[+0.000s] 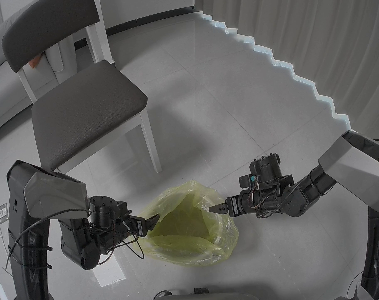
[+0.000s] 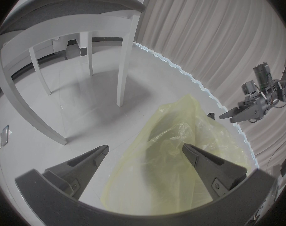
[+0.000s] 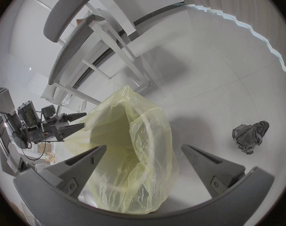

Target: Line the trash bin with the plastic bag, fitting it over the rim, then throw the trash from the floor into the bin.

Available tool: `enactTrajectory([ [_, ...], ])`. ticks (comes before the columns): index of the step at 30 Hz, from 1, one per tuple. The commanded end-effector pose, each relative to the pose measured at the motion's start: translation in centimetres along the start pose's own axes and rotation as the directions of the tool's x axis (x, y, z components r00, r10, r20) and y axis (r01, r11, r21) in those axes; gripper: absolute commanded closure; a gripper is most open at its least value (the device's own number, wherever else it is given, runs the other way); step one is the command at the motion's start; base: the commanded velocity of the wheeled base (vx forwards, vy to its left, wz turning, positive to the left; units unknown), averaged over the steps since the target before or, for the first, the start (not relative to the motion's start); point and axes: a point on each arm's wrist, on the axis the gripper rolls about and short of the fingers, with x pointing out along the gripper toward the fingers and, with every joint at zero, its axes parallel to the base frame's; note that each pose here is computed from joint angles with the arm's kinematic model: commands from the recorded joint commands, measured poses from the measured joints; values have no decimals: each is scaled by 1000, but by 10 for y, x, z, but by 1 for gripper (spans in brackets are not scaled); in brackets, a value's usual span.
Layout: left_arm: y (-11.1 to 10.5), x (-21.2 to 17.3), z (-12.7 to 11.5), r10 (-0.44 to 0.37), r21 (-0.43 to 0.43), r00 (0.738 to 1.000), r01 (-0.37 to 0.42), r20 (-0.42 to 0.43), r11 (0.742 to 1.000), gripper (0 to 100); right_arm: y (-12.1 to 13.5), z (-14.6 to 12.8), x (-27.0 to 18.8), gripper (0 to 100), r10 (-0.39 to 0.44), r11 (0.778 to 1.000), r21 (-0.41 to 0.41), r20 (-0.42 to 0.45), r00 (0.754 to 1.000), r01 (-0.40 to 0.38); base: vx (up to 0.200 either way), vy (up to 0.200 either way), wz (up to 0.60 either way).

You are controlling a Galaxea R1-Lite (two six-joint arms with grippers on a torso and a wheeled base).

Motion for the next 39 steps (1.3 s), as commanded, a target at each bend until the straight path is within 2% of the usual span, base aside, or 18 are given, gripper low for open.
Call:
enactTrajectory([
  [1,14,13,-4,34,56,999,-34,-10,998,0,1,-1,-4,0,0,1000,1,-1,1000,0,0,0,0],
  [7,29,15,8,69,54,997,-71,38,996,0,0,2,-7,0,-2,1000,0,8,1000,2,0,0,0],
  [15,50,32,5,113,22,993,-114,46,993,0,-2,2,-5,0,-4,1000,3,8,1000,4,0,0,0],
  [24,42,34,4,82,-52,995,-79,52,995,0,0,-1,-1,0,0,1000,-1,-1,1000,0,0,0,0],
  [27,38,18,20,77,-127,992,-64,104,990,0,-4,-4,8,0,-4,1000,1,-13,1000,4,0,0,0],
  [32,36,-6,35,45,-138,990,-26,130,990,0,-23,-4,13,0,-34,999,13,-14,999,35,0,0,0],
  [39,34,-9,36,35,-137,991,-17,132,990,0,-49,-12,17,0,-73,997,33,-36,997,75,0,0,0],
])
